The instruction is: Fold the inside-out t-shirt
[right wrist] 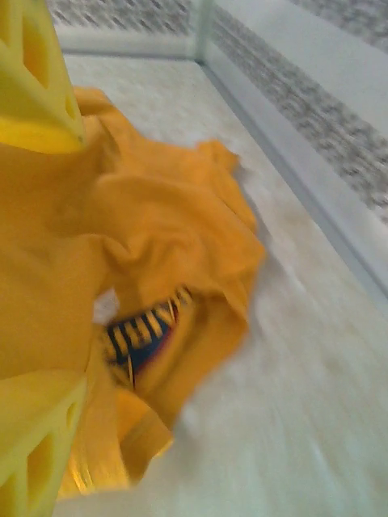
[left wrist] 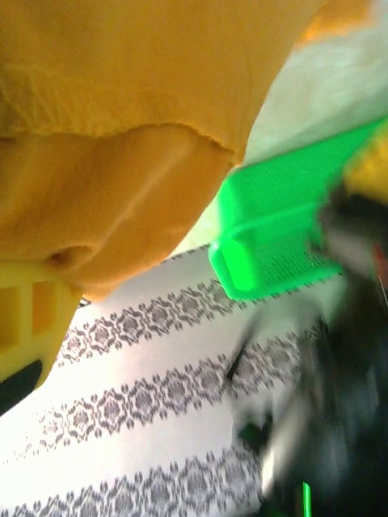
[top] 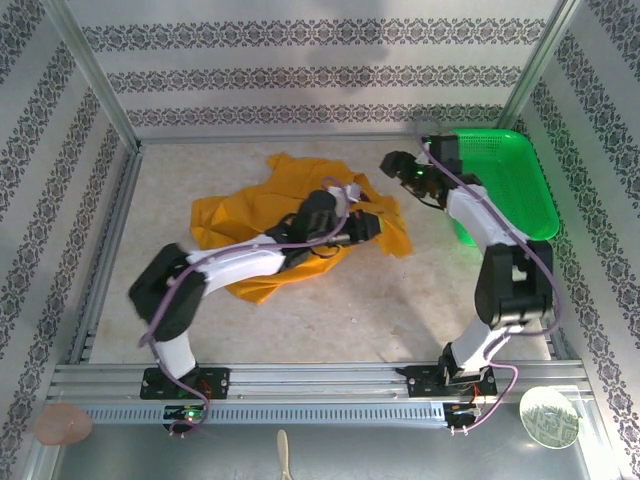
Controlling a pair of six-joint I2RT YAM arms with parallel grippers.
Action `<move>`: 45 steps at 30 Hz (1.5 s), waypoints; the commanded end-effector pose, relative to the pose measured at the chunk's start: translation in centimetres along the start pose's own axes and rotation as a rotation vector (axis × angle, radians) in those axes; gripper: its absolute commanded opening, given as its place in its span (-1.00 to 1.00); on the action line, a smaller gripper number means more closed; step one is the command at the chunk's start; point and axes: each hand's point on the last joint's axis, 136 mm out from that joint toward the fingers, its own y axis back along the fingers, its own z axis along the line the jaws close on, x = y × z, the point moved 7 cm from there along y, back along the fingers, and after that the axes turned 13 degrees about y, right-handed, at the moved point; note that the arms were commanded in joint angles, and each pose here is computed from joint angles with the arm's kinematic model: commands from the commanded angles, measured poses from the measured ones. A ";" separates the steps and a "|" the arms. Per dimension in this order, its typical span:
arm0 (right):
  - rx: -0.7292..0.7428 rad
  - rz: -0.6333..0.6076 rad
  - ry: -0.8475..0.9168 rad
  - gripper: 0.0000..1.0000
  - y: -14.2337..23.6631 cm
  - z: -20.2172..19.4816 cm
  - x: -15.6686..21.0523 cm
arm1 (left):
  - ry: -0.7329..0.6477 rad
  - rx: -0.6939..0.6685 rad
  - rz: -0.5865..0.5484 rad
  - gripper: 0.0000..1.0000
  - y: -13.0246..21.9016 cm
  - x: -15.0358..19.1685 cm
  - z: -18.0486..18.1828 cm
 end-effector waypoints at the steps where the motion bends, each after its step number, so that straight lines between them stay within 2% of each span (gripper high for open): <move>1: 0.110 -0.177 0.065 0.43 7.3 0.9 -2.0 | 0.006 0.151 -0.078 -0.19 -0.5 -2.2 -2.7; 2: 0.141 -0.177 0.075 0.43 8.4 0.6 -1.4 | 0.000 0.132 -0.097 0.04 0.0 -2.5 -2.2; 4: 0.171 -0.176 0.086 0.44 10.0 0.3 0.2 | -0.021 0.086 -0.132 0.29 1.5 -2.8 -1.8; 8: 0.186 -0.121 0.057 0.43 11.1 -1.3 5.2 | -0.056 -0.078 -0.200 0.50 6.7 -2.3 -0.6; 10: 0.194 -0.072 0.029 0.44 11.0 -2.4 8.1 | -0.044 -0.188 -0.239 0.53 9.6 -1.4 0.7; 14: 0.236 0.017 -0.045 0.45 10.5 -5.2 13.7 | 0.077 -0.433 -0.309 0.52 15.9 1.8 5.6; 17: 0.245 0.075 -0.091 0.46 9.8 -6.7 16.8 | 0.167 -0.538 -0.350 0.47 19.9 4.5 9.0; 20: 0.251 0.108 -0.122 0.46 9.4 -7.7 18.9 | 0.224 -0.615 -0.364 0.41 22.4 6.9 12.0; 25: 0.253 0.127 -0.140 0.46 9.2 -8.3 20.3 | 0.199 -0.730 -0.371 0.35 23.6 8.4 14.2; 34: 0.229 0.137 -0.139 0.45 9.3 -7.8 20.8 | 0.185 -0.864 -0.380 0.32 22.1 8.3 16.8; 45: 0.198 0.141 -0.146 0.45 8.6 -6.3 22.0 | 0.249 -0.911 -0.458 0.30 21.8 8.3 19.4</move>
